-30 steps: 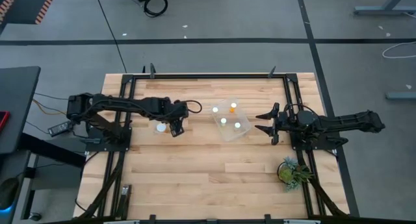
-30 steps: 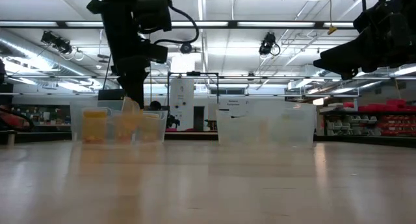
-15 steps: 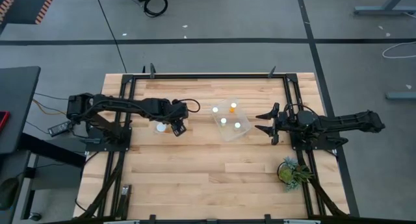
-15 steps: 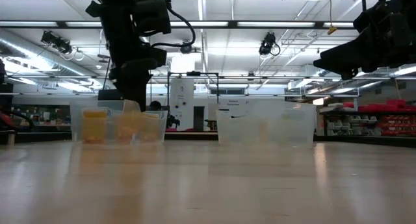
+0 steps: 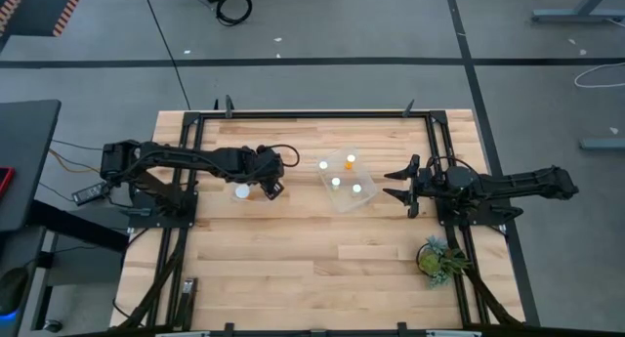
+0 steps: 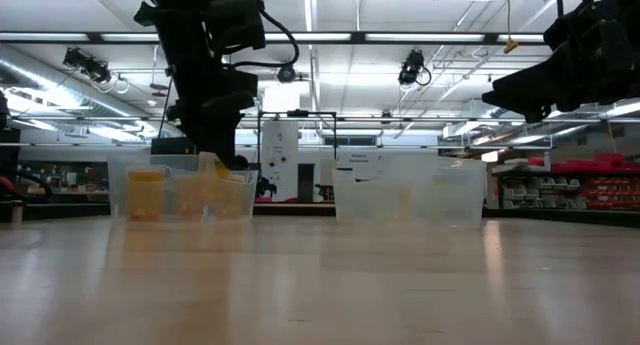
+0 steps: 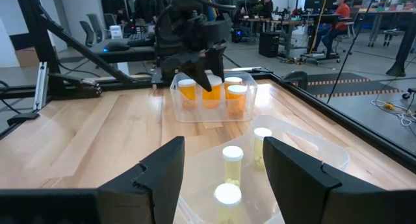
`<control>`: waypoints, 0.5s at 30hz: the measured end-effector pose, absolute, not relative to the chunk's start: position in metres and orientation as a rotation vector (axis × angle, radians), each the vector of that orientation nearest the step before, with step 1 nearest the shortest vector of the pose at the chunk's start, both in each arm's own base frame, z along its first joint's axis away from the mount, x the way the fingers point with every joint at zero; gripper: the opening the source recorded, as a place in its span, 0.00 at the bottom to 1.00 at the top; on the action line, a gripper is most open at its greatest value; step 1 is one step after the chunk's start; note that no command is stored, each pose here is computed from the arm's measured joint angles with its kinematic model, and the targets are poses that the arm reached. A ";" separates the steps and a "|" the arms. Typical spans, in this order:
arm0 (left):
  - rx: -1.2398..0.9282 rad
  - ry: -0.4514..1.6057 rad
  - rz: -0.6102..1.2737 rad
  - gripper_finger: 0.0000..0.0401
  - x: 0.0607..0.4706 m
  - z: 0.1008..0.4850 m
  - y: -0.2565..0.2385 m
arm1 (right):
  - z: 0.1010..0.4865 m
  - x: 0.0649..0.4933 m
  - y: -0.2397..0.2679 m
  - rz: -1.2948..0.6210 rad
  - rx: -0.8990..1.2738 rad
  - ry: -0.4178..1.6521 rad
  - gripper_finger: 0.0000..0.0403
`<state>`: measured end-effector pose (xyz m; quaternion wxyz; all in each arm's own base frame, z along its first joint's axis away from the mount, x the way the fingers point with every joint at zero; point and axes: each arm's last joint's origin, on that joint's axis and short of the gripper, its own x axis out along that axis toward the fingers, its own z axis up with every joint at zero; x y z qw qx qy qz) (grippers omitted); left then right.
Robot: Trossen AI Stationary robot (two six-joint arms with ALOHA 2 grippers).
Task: Pick and place medicine bottles into bin by pill shape (circle, oval)
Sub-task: Put the large orange pill bottle into the left transparent bin
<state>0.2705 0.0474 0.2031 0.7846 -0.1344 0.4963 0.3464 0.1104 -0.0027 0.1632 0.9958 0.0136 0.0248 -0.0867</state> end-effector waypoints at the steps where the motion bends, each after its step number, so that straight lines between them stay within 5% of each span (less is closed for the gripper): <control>1: -0.288 1.066 0.750 0.57 0.271 0.203 0.048 | 0.163 0.110 -0.003 -0.173 0.027 0.049 0.54; 15: -0.318 1.095 0.760 0.56 0.270 0.199 0.035 | 0.163 0.110 -0.003 -0.173 0.027 0.049 0.54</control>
